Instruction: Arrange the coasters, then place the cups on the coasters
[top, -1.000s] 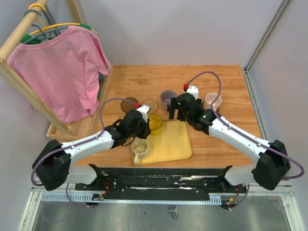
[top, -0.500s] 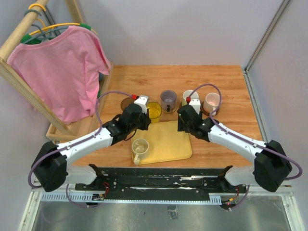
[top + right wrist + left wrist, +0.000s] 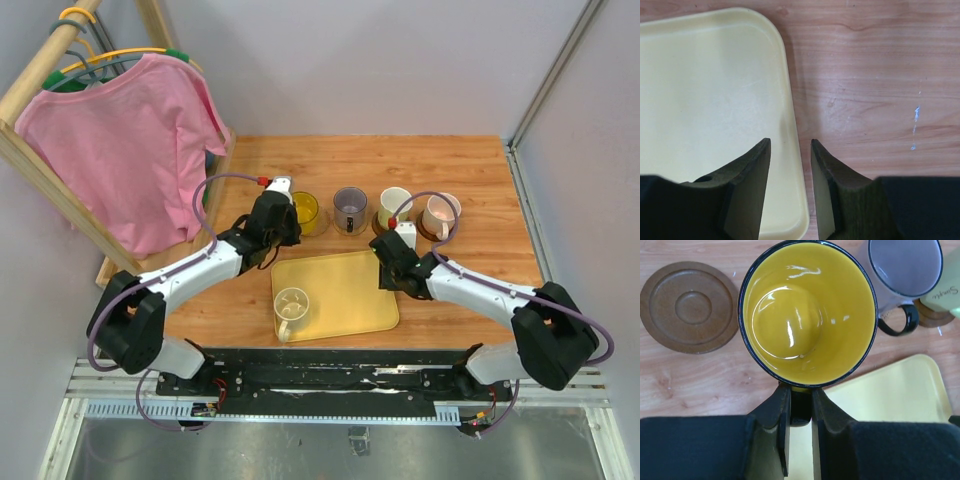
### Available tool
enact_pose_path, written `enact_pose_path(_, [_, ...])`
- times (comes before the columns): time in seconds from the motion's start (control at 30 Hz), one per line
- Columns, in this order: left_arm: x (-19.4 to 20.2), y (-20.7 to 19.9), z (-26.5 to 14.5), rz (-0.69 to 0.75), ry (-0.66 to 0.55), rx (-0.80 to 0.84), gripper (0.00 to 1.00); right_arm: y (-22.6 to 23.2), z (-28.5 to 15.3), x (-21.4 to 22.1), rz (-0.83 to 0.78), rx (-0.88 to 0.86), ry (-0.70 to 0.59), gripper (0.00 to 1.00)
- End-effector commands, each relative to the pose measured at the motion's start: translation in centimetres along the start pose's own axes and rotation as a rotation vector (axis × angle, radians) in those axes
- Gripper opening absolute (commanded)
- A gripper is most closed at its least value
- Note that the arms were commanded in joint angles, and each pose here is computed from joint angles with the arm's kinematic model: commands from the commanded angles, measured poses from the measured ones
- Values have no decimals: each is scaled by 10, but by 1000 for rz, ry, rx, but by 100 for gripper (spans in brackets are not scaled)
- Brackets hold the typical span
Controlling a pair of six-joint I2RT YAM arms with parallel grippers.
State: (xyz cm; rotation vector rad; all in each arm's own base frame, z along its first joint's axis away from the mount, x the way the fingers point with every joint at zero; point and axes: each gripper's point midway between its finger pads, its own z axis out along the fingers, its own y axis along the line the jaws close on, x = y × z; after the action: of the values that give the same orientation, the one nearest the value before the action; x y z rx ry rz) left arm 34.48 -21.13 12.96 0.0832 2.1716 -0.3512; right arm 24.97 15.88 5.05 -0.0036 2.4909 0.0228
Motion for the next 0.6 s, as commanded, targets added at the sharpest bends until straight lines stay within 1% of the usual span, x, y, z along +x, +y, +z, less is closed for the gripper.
enact_pose_path(0.0, [-53, -13, 5, -76, -142, 36, 0, -1, 10, 11, 29, -5, 41, 38])
enact_pose_path(0.33, [-53, -9, 30, -154, -134, 65, 1, -11, 17, 30, 29, 34, 92, 32])
enact_pose_path(0.47, [-54, -10, 37, -170, -129, 80, 1, -19, 18, 43, 32, 57, 120, 26])
enact_pose_path(0.57, [-53, -12, 41, -172, -123, 84, 0, -21, 18, 50, 30, 56, 139, 20])
